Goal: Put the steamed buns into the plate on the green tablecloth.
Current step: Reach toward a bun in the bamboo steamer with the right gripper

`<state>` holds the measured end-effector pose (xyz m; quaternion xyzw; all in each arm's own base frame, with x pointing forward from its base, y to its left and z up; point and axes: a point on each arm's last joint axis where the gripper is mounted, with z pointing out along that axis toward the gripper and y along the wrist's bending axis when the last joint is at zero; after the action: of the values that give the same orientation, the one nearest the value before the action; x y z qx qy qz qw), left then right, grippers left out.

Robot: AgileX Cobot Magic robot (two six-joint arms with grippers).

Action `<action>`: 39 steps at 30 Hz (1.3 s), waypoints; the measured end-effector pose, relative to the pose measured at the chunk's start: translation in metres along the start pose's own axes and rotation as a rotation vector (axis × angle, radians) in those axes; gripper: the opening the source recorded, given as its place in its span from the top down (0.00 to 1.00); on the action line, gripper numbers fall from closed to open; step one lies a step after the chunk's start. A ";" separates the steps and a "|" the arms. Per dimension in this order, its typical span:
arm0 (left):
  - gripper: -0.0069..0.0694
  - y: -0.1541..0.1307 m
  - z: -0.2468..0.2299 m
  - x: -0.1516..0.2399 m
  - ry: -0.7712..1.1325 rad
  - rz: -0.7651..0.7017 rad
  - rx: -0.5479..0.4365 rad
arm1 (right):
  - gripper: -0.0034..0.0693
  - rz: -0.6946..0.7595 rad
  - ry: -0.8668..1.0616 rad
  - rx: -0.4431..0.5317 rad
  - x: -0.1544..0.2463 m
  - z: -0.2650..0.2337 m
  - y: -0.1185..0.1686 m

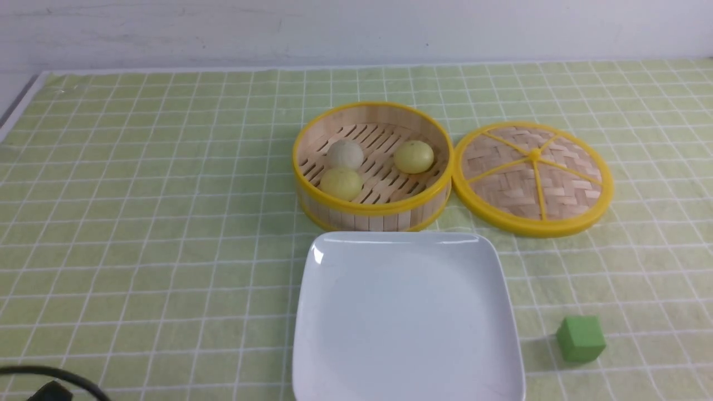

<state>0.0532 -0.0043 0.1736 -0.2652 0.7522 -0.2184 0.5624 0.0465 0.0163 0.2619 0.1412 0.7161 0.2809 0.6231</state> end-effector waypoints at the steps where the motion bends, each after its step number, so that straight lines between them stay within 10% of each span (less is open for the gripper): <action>1: 0.60 -0.002 0.000 0.001 0.012 -0.128 0.023 | 0.97 -0.060 0.051 0.033 -0.004 0.002 0.002; 5: 0.60 -0.007 0.000 0.000 0.020 -0.431 0.079 | 0.97 -0.240 0.329 0.247 -0.018 0.014 0.003; 16: 0.63 -0.013 -0.003 -0.018 -0.150 -0.433 0.172 | 0.96 -0.292 0.729 0.462 -0.034 0.060 0.000; 23: 0.89 -0.058 -0.027 -0.058 -0.035 -0.149 0.127 | 0.95 -0.331 0.910 0.268 -0.035 0.103 0.015; 32: 0.91 -0.089 0.010 -0.104 0.516 0.234 -0.276 | 0.93 -0.144 1.251 -0.069 0.003 0.164 0.020; 39: 0.91 -0.103 0.059 -0.126 0.695 0.359 -0.300 | 0.92 -0.176 1.290 -0.157 0.004 0.199 0.038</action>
<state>0.1542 -0.0038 0.3139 -0.1193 0.9550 -0.0814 0.2592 0.2330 0.0942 0.2678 -0.1608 0.9324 0.3086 0.0977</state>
